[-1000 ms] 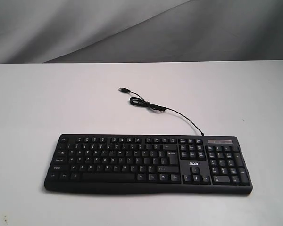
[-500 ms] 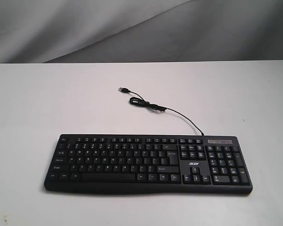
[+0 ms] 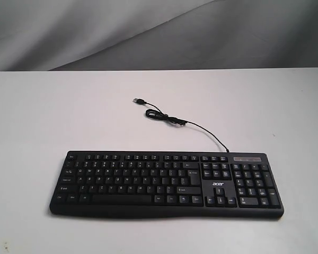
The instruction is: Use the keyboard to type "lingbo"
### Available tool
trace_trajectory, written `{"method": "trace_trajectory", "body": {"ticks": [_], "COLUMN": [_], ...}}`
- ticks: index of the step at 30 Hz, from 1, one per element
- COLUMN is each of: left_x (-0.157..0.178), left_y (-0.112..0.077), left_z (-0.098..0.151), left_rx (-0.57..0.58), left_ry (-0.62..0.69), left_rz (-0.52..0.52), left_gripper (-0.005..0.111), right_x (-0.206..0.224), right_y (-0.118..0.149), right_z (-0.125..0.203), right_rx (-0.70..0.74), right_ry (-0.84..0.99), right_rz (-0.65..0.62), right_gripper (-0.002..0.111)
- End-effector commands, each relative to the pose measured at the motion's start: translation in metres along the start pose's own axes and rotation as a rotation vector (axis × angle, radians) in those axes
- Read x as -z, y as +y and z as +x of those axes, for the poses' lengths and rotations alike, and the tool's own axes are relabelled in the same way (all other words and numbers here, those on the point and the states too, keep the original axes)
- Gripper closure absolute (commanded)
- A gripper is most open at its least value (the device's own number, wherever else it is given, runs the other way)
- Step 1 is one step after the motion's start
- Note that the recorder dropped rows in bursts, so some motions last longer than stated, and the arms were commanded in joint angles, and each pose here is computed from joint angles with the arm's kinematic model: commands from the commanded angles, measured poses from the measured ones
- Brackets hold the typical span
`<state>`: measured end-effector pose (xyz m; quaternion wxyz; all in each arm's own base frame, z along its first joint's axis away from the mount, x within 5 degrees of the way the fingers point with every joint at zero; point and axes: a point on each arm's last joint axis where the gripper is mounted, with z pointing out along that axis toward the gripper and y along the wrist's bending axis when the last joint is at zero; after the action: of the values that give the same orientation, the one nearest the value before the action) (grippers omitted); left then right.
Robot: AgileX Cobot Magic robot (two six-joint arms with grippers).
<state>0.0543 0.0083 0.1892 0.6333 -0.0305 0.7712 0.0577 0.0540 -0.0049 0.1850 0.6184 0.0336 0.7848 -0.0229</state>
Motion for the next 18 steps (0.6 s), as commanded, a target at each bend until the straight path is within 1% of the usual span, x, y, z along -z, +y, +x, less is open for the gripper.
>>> {"method": "trace_trajectory", "body": {"ticks": [1, 2, 3, 7, 9, 11, 12, 13, 14, 15, 18], "left_x": [0.0, 0.0, 0.0, 0.0, 0.0, 0.0, 0.0, 0.0, 0.0, 0.0, 0.0], "left_y": [0.0, 0.0, 0.0, 0.0, 0.0, 0.0, 0.0, 0.0, 0.0, 0.0, 0.0], "left_z": [0.0, 0.0, 0.0, 0.0, 0.0, 0.0, 0.0, 0.0, 0.0, 0.0, 0.0], "left_rx": [0.002, 0.002, 0.002, 0.002, 0.002, 0.002, 0.002, 0.002, 0.002, 0.002, 0.002], "left_ry": [-0.012, -0.012, -0.012, -0.012, -0.012, -0.012, -0.012, -0.012, -0.012, -0.012, -0.012], "left_rz": [-0.003, -0.003, -0.003, -0.003, -0.003, -0.003, -0.003, -0.003, -0.003, -0.003, -0.003], "left_gripper": [0.106, 0.106, 0.106, 0.106, 0.106, 0.106, 0.106, 0.106, 0.106, 0.106, 0.106], "right_x": [0.003, 0.005, 0.012, 0.032, 0.041, 0.044, 0.045, 0.045, 0.044, 0.042, 0.036], "right_y": [0.001, 0.001, 0.003, 0.005, 0.006, 0.006, 0.006, 0.006, 0.006, 0.006, 0.006], "right_z": [-0.022, -0.03, -0.044, -0.068, -0.075, -0.077, -0.077, -0.077, -0.077, -0.075, -0.072], "right_rx": [0.039, 0.04, 0.041, 0.043, 0.043, 0.022, -0.024, -0.127, -0.19, -0.289, -0.347], "right_ry": [-0.252, -0.344, -0.517, -0.865, -0.992, -1.029, -1.032, -1.026, -1.015, -0.98, -0.901], "right_rz": [0.001, -0.006, -0.018, -0.044, -0.053, -0.068, -0.095, -0.153, -0.187, -0.235, -0.245], "right_gripper": [0.108, 0.108, 0.108, 0.108, 0.108, 0.108, 0.108, 0.108, 0.108, 0.108, 0.108]}}
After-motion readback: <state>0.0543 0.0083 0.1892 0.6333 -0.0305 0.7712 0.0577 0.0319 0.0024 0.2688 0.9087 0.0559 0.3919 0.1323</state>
